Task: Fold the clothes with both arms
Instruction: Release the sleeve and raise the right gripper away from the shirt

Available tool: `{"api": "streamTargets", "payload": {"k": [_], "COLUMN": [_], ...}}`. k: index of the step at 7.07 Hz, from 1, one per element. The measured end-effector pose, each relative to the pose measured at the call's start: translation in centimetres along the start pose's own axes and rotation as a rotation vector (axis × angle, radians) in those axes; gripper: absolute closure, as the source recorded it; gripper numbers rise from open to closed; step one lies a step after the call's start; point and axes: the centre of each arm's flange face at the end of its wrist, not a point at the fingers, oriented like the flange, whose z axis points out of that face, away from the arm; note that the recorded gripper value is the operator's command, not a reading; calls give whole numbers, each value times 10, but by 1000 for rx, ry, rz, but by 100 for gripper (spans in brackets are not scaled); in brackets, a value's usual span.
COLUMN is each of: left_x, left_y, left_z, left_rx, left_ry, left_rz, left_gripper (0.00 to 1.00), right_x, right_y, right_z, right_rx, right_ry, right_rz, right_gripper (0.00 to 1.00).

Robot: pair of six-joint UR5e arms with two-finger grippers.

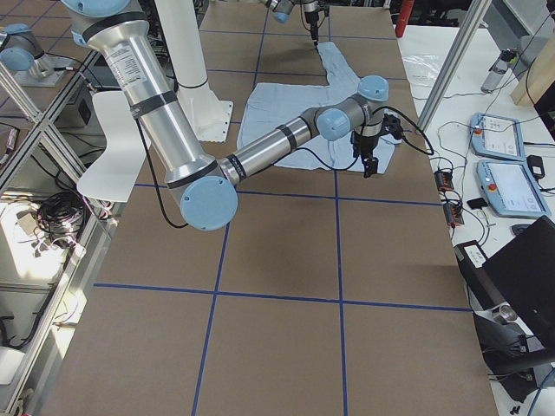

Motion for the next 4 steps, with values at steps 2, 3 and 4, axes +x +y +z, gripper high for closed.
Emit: {"api": "streamTargets", "payload": {"k": [2, 3, 4], "left_x": [1, 1, 1], "left_y": [-1, -1, -1], "left_z": [0, 1, 1], "left_rx": [1, 1, 1], "left_ry": [1, 1, 1], "left_rz": [2, 2, 3], "left_gripper": [59, 57, 57], "right_x": [0, 1, 1], "right_y": [0, 0, 0], "right_z": [0, 0, 0], "right_rx": [7, 8, 8], "right_ry": [-2, -2, -2], "right_rz": [-4, -4, -4], "right_gripper": [0, 0, 0]}}
